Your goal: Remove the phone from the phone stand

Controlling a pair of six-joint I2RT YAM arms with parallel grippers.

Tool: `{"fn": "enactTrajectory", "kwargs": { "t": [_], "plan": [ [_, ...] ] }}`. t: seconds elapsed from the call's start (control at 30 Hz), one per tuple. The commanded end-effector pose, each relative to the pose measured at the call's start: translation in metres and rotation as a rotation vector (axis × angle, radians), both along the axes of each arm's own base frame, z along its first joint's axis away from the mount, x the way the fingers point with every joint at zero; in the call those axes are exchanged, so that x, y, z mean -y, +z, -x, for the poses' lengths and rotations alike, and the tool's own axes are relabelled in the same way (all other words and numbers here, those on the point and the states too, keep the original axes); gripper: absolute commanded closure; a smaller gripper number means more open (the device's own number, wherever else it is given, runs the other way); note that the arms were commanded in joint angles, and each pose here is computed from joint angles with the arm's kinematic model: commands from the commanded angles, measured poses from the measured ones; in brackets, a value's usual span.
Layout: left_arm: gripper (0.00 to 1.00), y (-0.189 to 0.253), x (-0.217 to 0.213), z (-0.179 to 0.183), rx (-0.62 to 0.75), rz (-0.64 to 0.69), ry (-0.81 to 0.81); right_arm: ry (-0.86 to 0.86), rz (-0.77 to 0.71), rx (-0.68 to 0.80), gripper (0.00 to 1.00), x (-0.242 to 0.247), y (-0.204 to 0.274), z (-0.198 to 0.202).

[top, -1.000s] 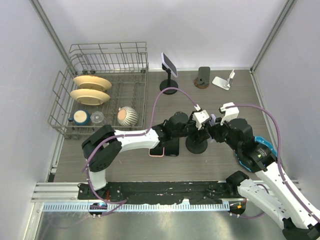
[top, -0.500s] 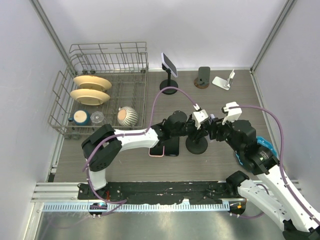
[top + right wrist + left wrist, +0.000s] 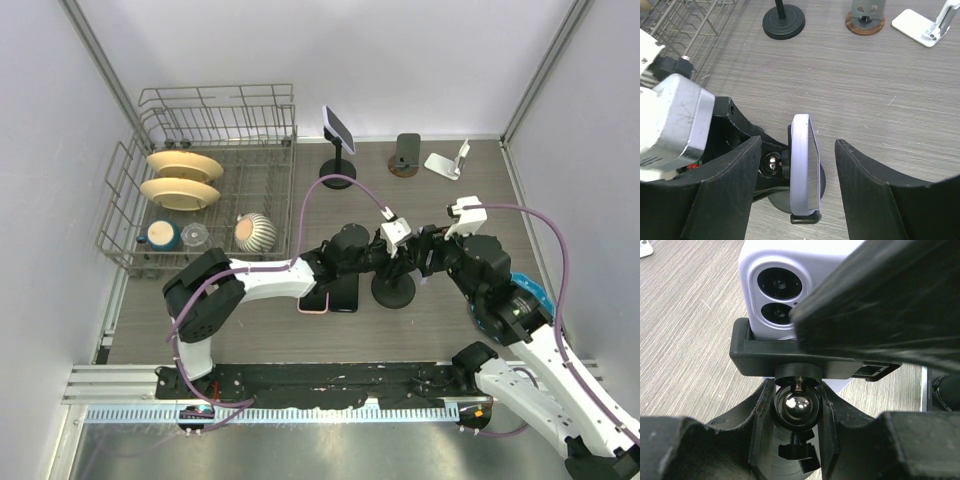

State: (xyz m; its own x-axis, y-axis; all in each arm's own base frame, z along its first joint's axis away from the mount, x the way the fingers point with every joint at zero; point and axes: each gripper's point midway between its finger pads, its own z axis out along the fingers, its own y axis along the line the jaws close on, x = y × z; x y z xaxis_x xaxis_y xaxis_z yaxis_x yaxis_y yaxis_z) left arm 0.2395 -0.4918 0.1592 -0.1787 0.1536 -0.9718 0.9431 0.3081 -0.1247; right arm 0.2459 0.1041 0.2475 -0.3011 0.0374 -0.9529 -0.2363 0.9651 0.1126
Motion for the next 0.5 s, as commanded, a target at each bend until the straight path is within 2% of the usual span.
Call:
{"fn": "enactTrajectory", "kwargs": {
  "t": [0.0, 0.23, 0.47],
  "plan": [
    [1.00, 0.027, 0.001, 0.008, -0.024, 0.081, -0.018, -0.044, -0.046, 0.039, 0.35, -0.002, 0.003, -0.013],
    [1.00, 0.028, 0.000, 0.009, -0.034, 0.084, -0.016, -0.105, -0.047, 0.049, 0.45, 0.003, -0.019, -0.023],
    [1.00, 0.026, 0.001, 0.008, -0.048, 0.082, -0.009, -0.106, -0.059, 0.073, 0.56, 0.002, -0.019, -0.025]
  ]
}}
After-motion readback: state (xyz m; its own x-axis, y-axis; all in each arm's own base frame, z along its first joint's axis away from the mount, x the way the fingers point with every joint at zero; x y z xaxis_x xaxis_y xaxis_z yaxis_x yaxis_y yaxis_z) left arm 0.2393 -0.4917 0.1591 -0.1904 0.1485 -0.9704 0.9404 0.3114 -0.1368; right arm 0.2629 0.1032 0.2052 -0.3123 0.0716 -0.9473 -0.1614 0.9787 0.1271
